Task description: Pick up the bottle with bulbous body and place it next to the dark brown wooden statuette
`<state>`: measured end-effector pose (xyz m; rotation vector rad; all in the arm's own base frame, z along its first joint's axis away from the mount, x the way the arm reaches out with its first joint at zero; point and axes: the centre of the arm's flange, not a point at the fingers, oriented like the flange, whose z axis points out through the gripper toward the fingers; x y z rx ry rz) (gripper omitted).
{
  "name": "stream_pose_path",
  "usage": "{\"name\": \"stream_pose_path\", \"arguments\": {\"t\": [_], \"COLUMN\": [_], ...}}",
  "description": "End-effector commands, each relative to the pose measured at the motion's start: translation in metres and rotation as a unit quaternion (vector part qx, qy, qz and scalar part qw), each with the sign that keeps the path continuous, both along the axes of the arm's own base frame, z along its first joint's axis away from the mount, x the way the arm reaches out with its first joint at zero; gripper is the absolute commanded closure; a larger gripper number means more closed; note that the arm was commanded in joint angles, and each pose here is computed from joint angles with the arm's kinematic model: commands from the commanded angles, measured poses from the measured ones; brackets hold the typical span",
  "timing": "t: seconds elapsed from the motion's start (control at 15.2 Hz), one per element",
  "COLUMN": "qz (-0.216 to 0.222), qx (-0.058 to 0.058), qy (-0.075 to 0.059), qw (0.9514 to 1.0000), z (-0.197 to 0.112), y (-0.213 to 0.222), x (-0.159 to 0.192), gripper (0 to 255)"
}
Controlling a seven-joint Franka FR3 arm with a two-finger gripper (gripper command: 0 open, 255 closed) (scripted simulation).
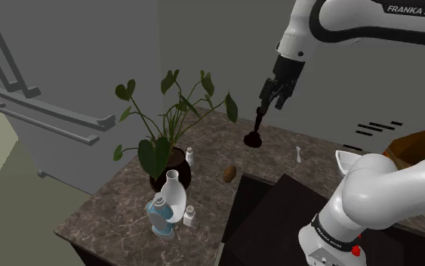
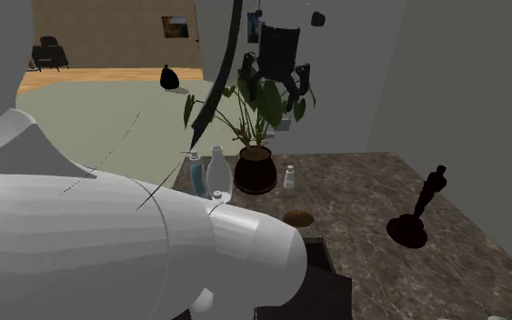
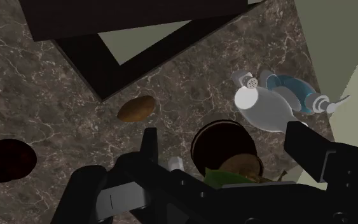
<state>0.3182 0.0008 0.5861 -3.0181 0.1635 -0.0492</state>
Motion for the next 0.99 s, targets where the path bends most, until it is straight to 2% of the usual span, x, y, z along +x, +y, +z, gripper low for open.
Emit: {"name": "stream_pose_path", "arguments": {"t": [0.0,0.92], "qz": [0.0,0.034], "qx": [0.0,-0.028], "qy": [0.0,-0.01], "qw": [1.0,0.999], "z": [0.0,-0.113], "y": [0.0,0.131], "x": [0.0,0.077], "gripper": [0,0]}}
